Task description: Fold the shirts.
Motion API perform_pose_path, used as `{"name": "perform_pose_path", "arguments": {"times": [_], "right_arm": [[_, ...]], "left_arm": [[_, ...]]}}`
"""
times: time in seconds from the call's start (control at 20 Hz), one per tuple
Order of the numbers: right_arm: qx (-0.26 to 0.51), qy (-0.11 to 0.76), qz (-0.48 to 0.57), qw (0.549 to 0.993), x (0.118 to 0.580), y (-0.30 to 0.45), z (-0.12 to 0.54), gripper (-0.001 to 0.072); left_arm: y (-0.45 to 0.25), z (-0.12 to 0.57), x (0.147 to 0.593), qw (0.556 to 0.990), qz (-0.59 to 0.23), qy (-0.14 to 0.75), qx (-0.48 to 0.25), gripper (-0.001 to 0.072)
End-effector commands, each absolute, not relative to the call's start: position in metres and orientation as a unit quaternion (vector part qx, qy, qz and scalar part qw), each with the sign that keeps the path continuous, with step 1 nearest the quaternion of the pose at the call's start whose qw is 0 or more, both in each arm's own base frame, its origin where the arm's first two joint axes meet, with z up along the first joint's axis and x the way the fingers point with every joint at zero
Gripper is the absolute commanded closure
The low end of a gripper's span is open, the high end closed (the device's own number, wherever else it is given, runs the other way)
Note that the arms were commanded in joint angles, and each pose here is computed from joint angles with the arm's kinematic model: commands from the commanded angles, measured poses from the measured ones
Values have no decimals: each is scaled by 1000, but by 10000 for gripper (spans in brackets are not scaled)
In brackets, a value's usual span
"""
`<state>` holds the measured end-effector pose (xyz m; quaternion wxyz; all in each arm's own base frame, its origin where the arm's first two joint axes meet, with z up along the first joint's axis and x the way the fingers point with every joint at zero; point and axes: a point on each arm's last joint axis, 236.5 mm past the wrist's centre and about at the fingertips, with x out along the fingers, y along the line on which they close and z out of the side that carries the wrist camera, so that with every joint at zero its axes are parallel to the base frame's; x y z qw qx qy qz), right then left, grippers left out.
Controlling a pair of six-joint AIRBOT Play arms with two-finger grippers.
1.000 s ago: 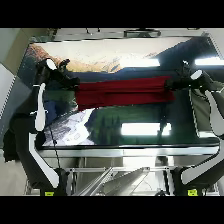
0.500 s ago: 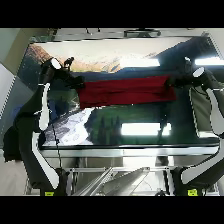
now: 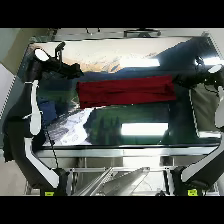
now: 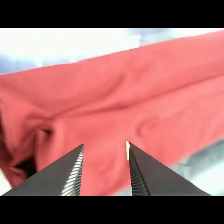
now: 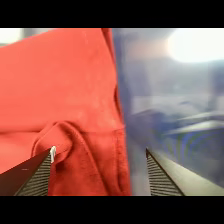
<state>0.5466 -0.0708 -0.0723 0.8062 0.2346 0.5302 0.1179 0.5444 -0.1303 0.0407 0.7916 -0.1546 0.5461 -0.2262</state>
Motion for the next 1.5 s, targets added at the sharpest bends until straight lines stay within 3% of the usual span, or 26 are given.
{"name": "perform_pose_path", "arguments": {"times": [0.0, 0.4, 0.45, 0.5, 0.55, 0.6, 0.7, 0.75, 0.8, 1.1, 1.45], "right_arm": [[282, 546, 178, 768, 538, -58, -84, 64], [324, 540, 240, 739, 536, -26, -92, 69], [328, 545, 240, 733, 535, -23, -96, 69], [328, 549, 243, 730, 534, -17, -99, 94], [325, 551, 246, 728, 534, -12, -100, 264], [321, 550, 252, 729, 535, -7, -99, 435], [315, 547, 258, 731, 538, -3, -94, 679], [314, 543, 268, 731, 540, 1, -86, 690], [313, 538, 284, 730, 540, 5, -73, 690], [290, 499, 321, 751, 539, 17, 35, 691], [247, 481, 355, 762, 521, 58, 99, 691]], "left_arm": [[-133, 64, 534, 789, -243, 541, -162, 414], [-157, 68, 526, 784, -262, 543, -149, 415], [-161, 68, 525, 784, -264, 543, -147, 449], [-167, 68, 525, 784, -268, 541, -144, 560], [-174, 68, 524, 784, -273, 540, -141, 629], [-182, 67, 524, 783, -277, 539, -138, 632], [-200, 54, 521, 775, -287, 548, -133, 632], [-210, 43, 518, 767, -292, 557, -129, 634], [-222, 29, 515, 758, -298, 567, -125, 689], [-314, -46, 523, 760, -316, 554, -123, 690], [-399, -93, 494, 705, -355, 573, -219, 691]]}}
